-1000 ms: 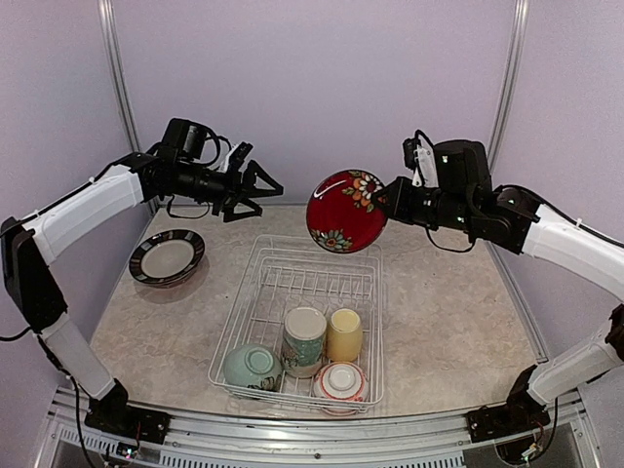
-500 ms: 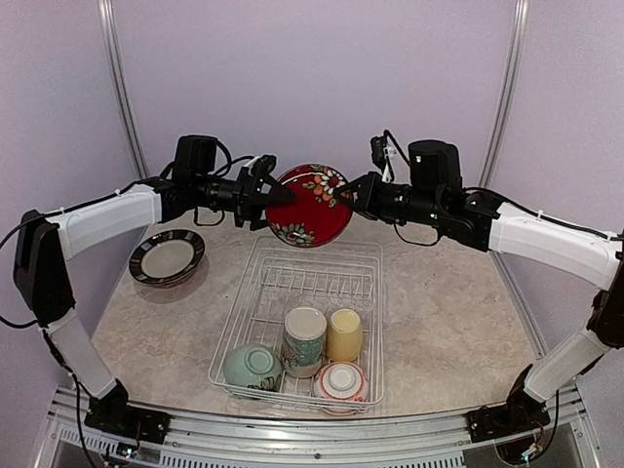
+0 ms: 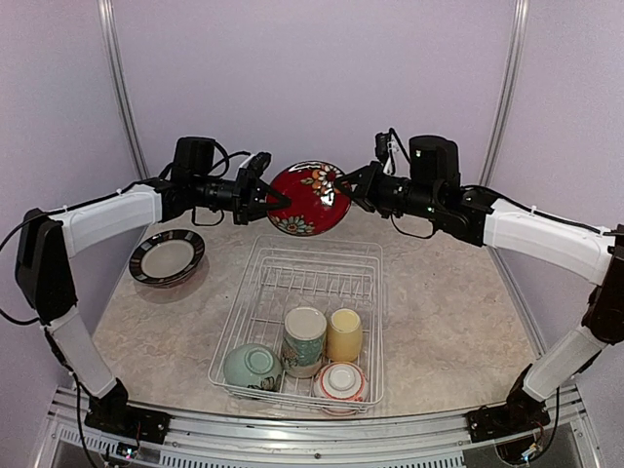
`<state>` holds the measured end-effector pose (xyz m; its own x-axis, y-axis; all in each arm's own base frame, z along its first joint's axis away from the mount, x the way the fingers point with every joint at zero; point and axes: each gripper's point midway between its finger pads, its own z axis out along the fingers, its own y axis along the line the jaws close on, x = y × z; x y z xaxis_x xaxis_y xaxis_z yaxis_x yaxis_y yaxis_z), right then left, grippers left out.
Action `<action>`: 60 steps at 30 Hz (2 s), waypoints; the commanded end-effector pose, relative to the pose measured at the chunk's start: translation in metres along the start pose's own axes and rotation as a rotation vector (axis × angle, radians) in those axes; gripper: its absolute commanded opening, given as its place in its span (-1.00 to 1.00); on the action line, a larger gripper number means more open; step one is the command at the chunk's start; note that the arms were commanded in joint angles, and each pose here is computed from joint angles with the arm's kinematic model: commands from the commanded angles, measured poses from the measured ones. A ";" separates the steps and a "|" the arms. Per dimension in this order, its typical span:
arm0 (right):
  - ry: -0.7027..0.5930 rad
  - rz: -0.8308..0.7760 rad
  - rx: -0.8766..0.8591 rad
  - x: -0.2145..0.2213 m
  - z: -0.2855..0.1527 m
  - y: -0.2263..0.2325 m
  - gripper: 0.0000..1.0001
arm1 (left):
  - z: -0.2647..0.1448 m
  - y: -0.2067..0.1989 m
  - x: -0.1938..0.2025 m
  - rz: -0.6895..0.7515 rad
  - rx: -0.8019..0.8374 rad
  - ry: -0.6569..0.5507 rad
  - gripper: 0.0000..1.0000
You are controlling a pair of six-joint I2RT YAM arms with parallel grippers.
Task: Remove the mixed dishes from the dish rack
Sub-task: Pass from the right arm to the left, then place the plate on the plate.
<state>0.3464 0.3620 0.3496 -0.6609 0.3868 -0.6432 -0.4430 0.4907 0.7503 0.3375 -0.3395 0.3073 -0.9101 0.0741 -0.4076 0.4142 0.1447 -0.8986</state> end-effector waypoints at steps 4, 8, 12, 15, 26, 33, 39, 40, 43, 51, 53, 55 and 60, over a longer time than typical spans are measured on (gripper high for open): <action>0.026 -0.082 0.007 0.000 -0.001 -0.004 -0.01 | -0.043 0.001 -0.022 -0.075 -0.049 -0.061 -1.00; 0.037 -0.068 0.090 0.005 -0.010 -0.033 0.46 | -0.074 0.021 -0.040 -0.122 -0.155 -0.150 -1.00; 0.037 -0.077 0.137 0.005 -0.021 -0.045 0.52 | -0.102 0.051 -0.050 -0.159 -0.360 -0.242 -1.00; 0.037 -0.100 0.173 0.003 -0.031 -0.047 0.52 | -0.132 0.076 -0.050 -0.212 -0.486 -0.315 -1.00; 0.000 -0.159 0.275 -0.003 -0.064 -0.061 0.55 | -0.279 0.137 0.021 -0.469 -0.736 -0.703 -1.00; 0.010 -0.150 0.232 0.000 -0.065 -0.054 0.54 | -0.323 0.155 0.041 -0.618 -0.777 -0.846 -1.00; -0.008 -0.148 0.241 0.002 -0.078 -0.058 0.54 | -0.330 0.172 0.031 -0.675 -0.756 -0.866 -0.96; -0.011 -0.150 0.248 0.003 -0.081 -0.059 0.54 | -0.331 0.175 0.029 -0.684 -0.754 -0.867 -0.92; -0.029 -0.154 0.260 0.001 -0.092 -0.059 0.55 | -0.335 0.183 0.025 -0.695 -0.765 -0.885 -0.89; -0.086 -0.177 0.327 -0.005 -0.120 -0.066 0.56 | -0.337 0.214 0.019 -0.716 -0.788 -0.860 -0.93; -0.096 -0.180 0.328 -0.006 -0.124 -0.065 0.57 | -0.336 0.223 0.019 -0.728 -0.792 -0.851 -0.93; -0.103 -0.183 0.334 -0.007 -0.127 -0.066 0.57 | -0.337 0.229 0.019 -0.739 -0.799 -0.844 -0.94; -0.100 -0.193 0.353 -0.005 -0.131 -0.071 0.57 | -0.337 0.245 0.025 -0.766 -0.827 -0.819 -0.97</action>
<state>0.3020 0.2344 0.3285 -0.5213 0.3459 -0.7801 -0.3342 0.7583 0.5596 0.3994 0.0234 0.1147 -0.5283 -0.8487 -0.0239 -0.6234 0.4069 -0.6677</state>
